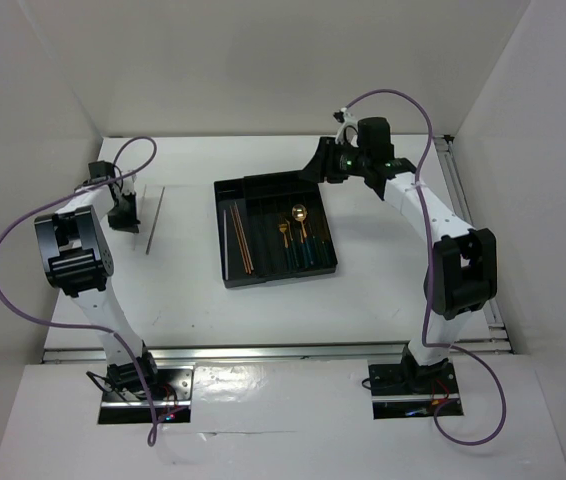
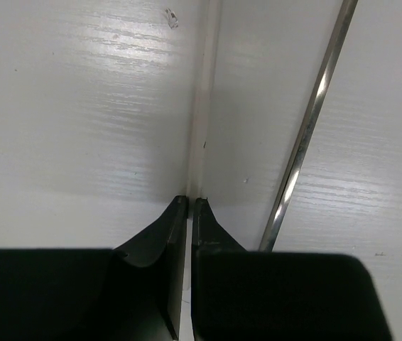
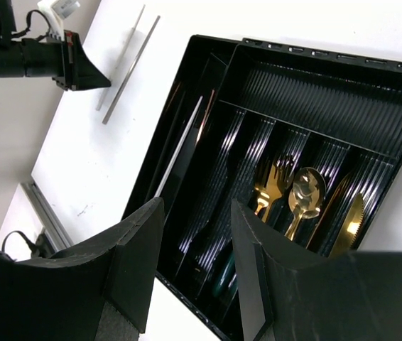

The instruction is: Sort the eating utensils into containers

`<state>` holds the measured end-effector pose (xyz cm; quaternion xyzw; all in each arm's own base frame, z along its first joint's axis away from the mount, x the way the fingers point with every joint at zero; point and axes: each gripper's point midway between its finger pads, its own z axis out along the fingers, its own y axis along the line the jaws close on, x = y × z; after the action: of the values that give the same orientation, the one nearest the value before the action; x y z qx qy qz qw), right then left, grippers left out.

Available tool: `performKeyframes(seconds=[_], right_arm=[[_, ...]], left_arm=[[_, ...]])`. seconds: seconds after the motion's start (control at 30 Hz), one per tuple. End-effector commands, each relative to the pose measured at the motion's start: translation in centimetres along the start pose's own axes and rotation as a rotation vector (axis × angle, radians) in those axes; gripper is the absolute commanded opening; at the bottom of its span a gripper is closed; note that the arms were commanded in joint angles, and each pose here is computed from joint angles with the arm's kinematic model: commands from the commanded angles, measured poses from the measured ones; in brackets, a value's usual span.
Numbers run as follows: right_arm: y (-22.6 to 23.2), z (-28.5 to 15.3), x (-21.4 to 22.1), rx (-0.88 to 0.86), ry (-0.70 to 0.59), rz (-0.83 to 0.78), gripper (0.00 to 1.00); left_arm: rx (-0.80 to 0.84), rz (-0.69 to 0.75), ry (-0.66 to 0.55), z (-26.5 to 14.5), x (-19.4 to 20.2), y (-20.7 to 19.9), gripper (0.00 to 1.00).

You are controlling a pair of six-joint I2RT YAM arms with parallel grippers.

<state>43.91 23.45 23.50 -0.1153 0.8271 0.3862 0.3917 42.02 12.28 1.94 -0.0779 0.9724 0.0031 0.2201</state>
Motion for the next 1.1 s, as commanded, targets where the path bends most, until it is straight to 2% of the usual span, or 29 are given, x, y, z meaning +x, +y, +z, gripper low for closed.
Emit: performKeyframes(seconds=[0.0,0.2,0.3,0.4,0.43,0.5,0.53,0.57,0.73,0.8,0.83,0.93,1.07], right_arm=[[-0.2,-0.4,-0.5,0.002,-0.030,-0.044,0.50],[0.2,-1.2,-0.3,0.001,-0.035,-0.057,0.50],[0.1,-1.6,-0.2,0.020,-0.041,-0.066,0.50],[-0.1,-2.1,-0.5,0.046,-0.060,-0.083,0.49],[-0.1,-2.1,-0.5,0.047,-0.060,-0.094,0.49],[-1.0,-3.0,-0.9,0.087,-0.079,-0.087,0.49],[-1.1,-2.9,-0.6,0.089,-0.072,-0.082,0.49],[-1.6,-3.1,-0.8,0.099,-0.078,-0.077,0.49],[-3.5,-4.5,-1.1,0.134,-0.087,-0.037,0.47],[-3.4,-4.7,-1.0,0.133,-0.089,-0.037,0.47],[-3.7,-5.2,-0.8,0.144,-0.087,-0.028,0.47],[-3.4,-5.6,-0.8,0.142,-0.093,-0.032,0.47],[-3.6,-6.1,-0.2,0.151,-0.092,-0.024,0.47]], left_arm=[[0.065,0.000,0.100,0.4,3.7,-1.6,0.00],[0.154,-0.063,-0.084,-6.6,-1.2,-3.9,0.00],[0.295,-0.126,-0.188,-11.8,-4.1,-6.8,0.00],[0.390,-0.193,-0.252,-16.3,-4.8,-8.8,0.00],[0.469,-0.239,-0.265,-17.6,-5.0,-10.2,0.00],[0.581,-0.235,-0.294,-20.2,-4.6,-13.1,0.00],[0.707,-0.271,-0.231,-20.5,-2.8,-15.4,0.00],[0.760,-0.264,-0.260,-21.0,-3.0,-16.4,0.00],[0.939,-0.330,-0.124,-20.3,0.7,-22.7,0.00],[0.974,-0.396,-0.048,-19.4,1.2,-24.5,0.00],[0.997,-0.378,-0.057,-19.6,1.0,-25.9,0.00],[0.992,-0.397,0.012,-18.3,1.6,-28.4,0.00],[0.961,-0.436,0.033,-16.8,1.0,-30.1,0.00]])
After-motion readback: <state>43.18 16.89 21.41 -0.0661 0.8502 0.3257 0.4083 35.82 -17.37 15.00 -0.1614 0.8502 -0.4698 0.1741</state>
